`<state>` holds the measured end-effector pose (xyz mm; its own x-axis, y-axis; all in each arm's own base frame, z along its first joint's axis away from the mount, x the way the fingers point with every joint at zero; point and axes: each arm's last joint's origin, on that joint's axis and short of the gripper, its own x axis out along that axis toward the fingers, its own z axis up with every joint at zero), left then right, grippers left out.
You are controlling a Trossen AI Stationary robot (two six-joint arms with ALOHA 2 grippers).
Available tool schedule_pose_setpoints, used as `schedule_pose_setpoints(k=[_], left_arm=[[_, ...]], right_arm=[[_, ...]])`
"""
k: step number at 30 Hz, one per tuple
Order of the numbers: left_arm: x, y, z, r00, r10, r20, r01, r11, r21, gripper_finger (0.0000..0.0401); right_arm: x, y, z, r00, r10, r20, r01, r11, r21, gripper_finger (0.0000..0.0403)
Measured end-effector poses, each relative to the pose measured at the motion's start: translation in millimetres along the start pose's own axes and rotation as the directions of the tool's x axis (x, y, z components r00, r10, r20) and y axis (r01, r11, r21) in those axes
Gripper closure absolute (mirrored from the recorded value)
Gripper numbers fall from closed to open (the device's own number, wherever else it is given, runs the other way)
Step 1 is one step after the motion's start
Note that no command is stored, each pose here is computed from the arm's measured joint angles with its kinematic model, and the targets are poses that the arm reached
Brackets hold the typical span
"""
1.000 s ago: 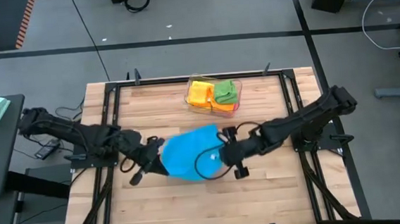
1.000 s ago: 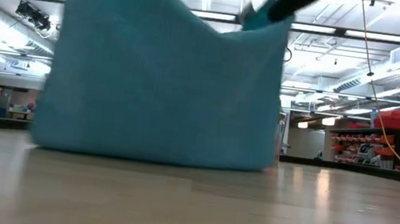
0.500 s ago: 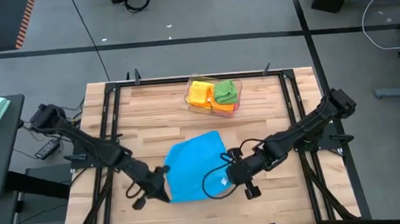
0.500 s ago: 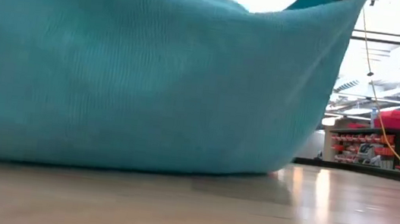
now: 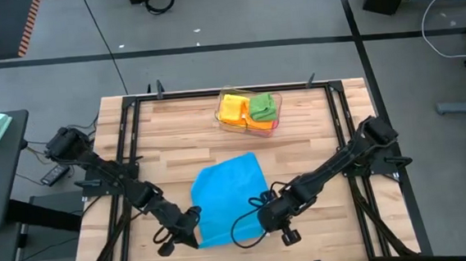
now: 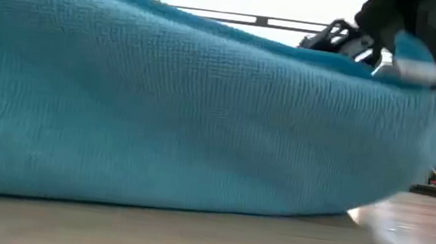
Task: Fold microfiber towels
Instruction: Fold the blue microfiber cloth
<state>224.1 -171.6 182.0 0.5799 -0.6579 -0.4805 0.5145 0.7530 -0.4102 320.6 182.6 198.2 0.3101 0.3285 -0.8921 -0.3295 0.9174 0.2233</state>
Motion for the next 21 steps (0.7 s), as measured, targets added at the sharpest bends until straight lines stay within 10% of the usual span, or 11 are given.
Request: schedule_pose_setpoints(k=[21], left_arm=[[-31.4, 48.8, -3.9, 0.931, 0.322, -0.171, -0.334, 0.942, -0.042, 0.0394]], right_arm=[[-20.3, -79.7, 3.3, 0.914, -0.405, -0.026, 0.4, 0.889, 0.222, 0.0399]])
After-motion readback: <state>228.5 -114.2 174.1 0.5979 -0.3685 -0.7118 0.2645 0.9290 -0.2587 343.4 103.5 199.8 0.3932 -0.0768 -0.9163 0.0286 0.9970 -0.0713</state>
